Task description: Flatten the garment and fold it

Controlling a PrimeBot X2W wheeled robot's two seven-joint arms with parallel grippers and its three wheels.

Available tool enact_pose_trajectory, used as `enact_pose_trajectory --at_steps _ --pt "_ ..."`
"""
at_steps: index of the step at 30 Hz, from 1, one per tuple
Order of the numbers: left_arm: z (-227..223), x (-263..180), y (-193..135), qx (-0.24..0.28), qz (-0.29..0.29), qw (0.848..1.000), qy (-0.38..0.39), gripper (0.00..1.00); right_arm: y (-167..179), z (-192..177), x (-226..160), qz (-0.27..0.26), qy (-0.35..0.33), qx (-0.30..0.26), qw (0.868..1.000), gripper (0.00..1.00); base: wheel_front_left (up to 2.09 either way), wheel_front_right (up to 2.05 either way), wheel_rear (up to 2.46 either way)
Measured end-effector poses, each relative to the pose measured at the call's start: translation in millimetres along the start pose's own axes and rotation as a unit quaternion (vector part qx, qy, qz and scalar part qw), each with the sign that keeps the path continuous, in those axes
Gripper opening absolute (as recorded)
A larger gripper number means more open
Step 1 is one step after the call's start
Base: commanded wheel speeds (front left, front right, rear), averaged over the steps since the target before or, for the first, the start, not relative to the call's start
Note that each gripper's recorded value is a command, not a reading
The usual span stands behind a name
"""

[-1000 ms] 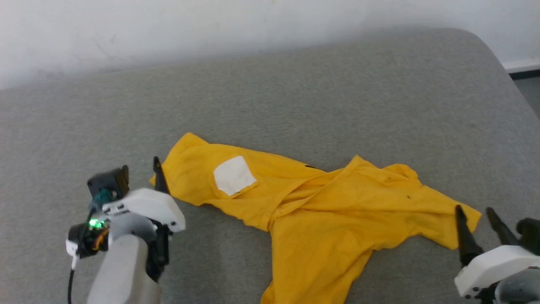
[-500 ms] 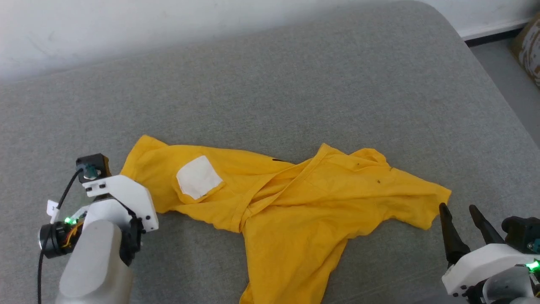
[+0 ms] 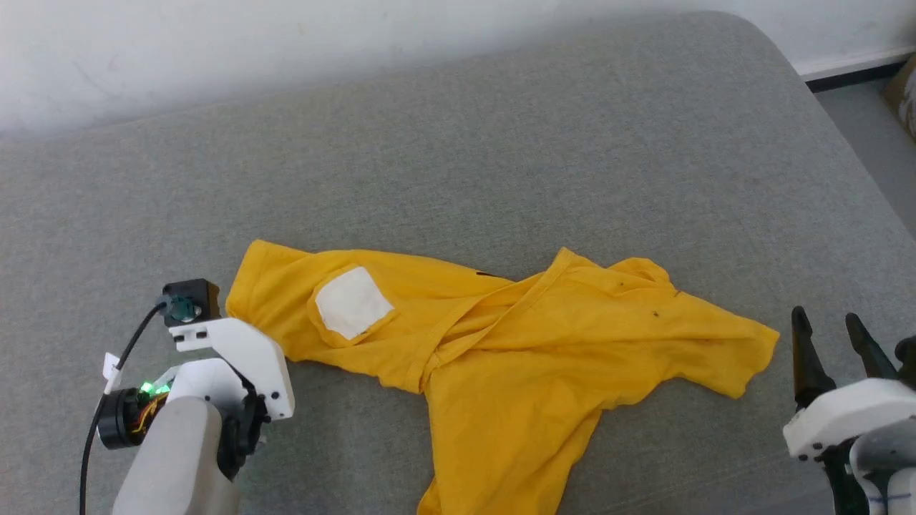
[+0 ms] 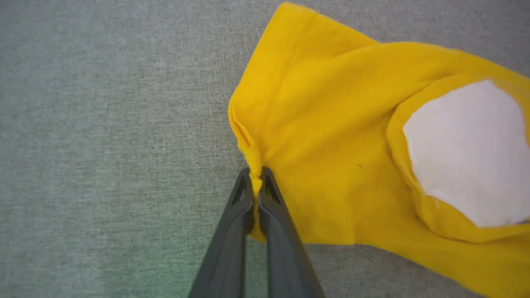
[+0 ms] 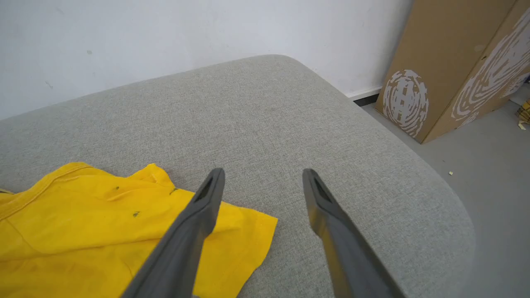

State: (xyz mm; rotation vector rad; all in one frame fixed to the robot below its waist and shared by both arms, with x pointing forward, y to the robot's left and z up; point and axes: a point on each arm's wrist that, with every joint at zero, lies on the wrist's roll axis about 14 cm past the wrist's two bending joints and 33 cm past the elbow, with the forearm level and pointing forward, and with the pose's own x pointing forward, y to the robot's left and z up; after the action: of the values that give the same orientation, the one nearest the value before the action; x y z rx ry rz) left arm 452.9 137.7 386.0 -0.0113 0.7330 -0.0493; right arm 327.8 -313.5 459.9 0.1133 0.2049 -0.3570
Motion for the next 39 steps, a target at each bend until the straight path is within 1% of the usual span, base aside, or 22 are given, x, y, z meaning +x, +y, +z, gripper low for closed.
enact_pose_trajectory --at_steps 2,4,7,10,13,19,20,21,22,23,26,29,33,35,39 --pt "-2.0 -3.3 2.2 -0.001 0.001 1.0 -0.002 0.0 -3.7 -7.2 8.4 -0.008 0.025 -0.005 1.0 1.0 0.0 0.0 0.0" --pt "-3.4 -5.9 3.3 -0.008 0.0 1.0 -0.003 0.0 -7.4 -18.7 15.7 -0.017 0.058 0.004 0.998 1.0 0.0 0.0 0.0" --pt "-4.7 -8.7 3.7 -0.013 -0.003 1.0 -0.005 0.0 -8.4 -42.6 23.6 -0.025 0.124 0.022 0.992 1.0 0.0 0.0 0.0" --pt "-6.9 -11.1 4.3 -0.021 -0.003 1.0 -0.007 0.0 -6.0 -63.0 27.5 -0.027 0.185 0.032 0.982 1.0 0.0 0.0 0.0" --pt "-8.6 -12.3 4.5 -0.027 -0.004 1.0 -0.007 0.0 -1.6 -78.2 28.8 -0.024 0.235 0.028 0.971 1.0 0.0 0.0 0.0" --pt "-10.4 -11.5 4.4 -0.028 -0.008 1.0 -0.006 0.0 5.9 -94.8 31.6 -0.016 0.307 0.023 0.951 1.0 0.0 0.0 0.0" --pt "-10.9 -11.2 4.6 -0.03 -0.008 1.0 -0.005 0.0 6.6 -96.2 32.1 -0.014 0.32 0.02 0.947 0.46 0.0 0.0 0.0" --pt "-11.3 -10.9 4.8 -0.031 -0.008 0.999 -0.004 0.0 8.0 -97.8 32.2 -0.011 0.333 0.018 0.943 0.29 0.0 0.0 0.0" --pt "-11.5 -10.6 5.0 -0.031 -0.008 0.999 -0.004 0.0 9.7 -98.4 32.8 -0.008 0.343 0.017 0.939 0.03 0.0 0.0 0.0" --pt "-11.6 -10.4 5.1 -0.031 -0.009 0.999 -0.004 0.0 10.9 -97.9 33.6 -0.005 0.35 0.014 0.937 0.0 0.0 0.0 0.0" --pt "-9.4 -10.7 4.3 -0.027 -0.016 0.999 -0.006 0.0 19.3 -95.1 35.7 0.012 0.361 0.0 0.933 0.0 0.0 0.0 0.0" --pt "-2.7 -12.8 2.8 -0.01 -0.038 0.999 -0.016 0.0 22.5 -85.4 39.9 0.025 0.355 -0.02 0.934 0.0 0.0 0.0 0.0" --pt "29.5 -19.5 0.8 0.007 -0.069 0.996 -0.064 0.0 23.9 -54.6 53.4 0.04 0.317 -0.061 0.946 0.0 0.0 0.0 0.0" --pt "54.1 -23.7 5.3 0.027 -0.072 0.993 -0.093 0.0 24.8 -30.5 63.7 0.047 0.286 -0.083 0.954 0.0 0.0 0.0 0.0" --pt "112.7 -32.1 11.7 0.051 -0.069 0.984 -0.157 0.0 30.9 20.8 86.2 0.057 0.223 -0.129 0.964 0.0 0.0 0.0 0.0"
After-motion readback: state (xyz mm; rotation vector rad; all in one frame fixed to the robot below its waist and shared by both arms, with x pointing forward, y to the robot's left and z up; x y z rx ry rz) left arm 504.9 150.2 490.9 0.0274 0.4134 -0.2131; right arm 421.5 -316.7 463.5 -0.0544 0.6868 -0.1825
